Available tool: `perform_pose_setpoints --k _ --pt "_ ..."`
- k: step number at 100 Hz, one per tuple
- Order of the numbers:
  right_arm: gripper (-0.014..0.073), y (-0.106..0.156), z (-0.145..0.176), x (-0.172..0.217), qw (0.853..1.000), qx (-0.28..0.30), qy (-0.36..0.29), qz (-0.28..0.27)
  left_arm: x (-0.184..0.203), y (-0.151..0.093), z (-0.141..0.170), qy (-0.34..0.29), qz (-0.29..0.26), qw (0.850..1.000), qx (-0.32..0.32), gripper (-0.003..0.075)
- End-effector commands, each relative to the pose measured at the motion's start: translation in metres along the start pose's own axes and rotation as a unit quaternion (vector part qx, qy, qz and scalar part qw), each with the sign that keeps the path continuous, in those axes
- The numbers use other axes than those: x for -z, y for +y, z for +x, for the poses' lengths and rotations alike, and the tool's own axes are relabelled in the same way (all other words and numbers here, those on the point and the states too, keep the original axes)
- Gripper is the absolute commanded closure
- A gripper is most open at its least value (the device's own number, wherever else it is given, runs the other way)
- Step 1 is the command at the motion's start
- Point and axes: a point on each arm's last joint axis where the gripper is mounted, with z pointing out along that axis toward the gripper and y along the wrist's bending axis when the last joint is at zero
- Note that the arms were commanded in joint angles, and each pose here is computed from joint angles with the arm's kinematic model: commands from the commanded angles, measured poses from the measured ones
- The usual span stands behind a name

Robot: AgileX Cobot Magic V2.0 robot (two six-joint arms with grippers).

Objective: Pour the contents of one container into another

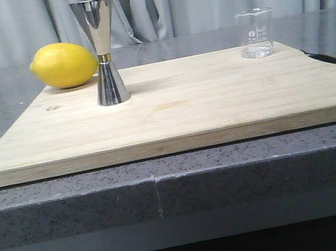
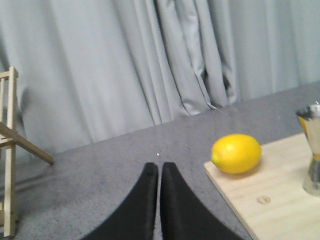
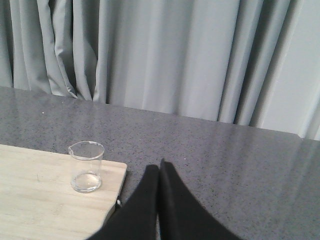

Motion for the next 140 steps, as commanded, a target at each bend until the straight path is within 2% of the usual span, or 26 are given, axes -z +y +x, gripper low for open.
perform_pose_setpoints --k 1,13,26,41,49,68,86,94,113,140 --pt "0.0662 -0.001 -0.015 0.001 0.999 0.004 -0.052 -0.002 0.004 -0.001 -0.003 0.022 0.009 1.000 0.007 0.0739" --pt "0.0662 -0.001 -0.015 0.001 0.999 0.004 -0.052 -0.002 0.011 0.000 0.004 0.054 -0.016 0.998 0.041 0.0739" --pt "0.0662 -0.001 -0.015 0.001 0.999 0.004 -0.052 -0.002 0.019 0.007 0.014 0.056 -0.076 0.993 0.064 0.0739" --pt "0.0662 -0.001 -0.015 0.001 0.999 0.004 -0.052 -0.002 0.026 0.012 0.030 0.001 -0.144 0.983 0.111 0.0739" --pt "0.0662 -0.001 -0.015 0.001 0.999 0.004 -0.052 -0.002 0.028 0.013 0.038 -0.035 -0.162 0.981 0.099 0.0739" --pt "0.0662 -0.001 -0.015 0.001 0.999 0.004 -0.052 -0.002 0.029 0.006 0.053 -0.087 -0.159 0.983 0.042 0.0739" --pt "0.0662 -0.001 -0.015 0.001 0.999 0.004 -0.052 -0.002 0.029 0.000 0.073 -0.107 -0.152 0.981 0.051 0.0739" --pt "0.0662 -0.001 -0.015 0.001 0.999 0.004 -0.052 -0.002 0.028 -0.002 0.079 -0.094 -0.146 0.984 0.048 0.0739" --pt "0.0662 -0.001 -0.015 0.001 0.999 0.004 -0.052 -0.002 0.034 -0.004 0.076 -0.112 -0.146 0.982 0.029 0.0739" --pt "0.0662 -0.001 -0.015 0.001 0.999 0.004 -0.052 -0.002 0.037 -0.005 0.080 -0.100 -0.149 0.983 0.042 0.0739"
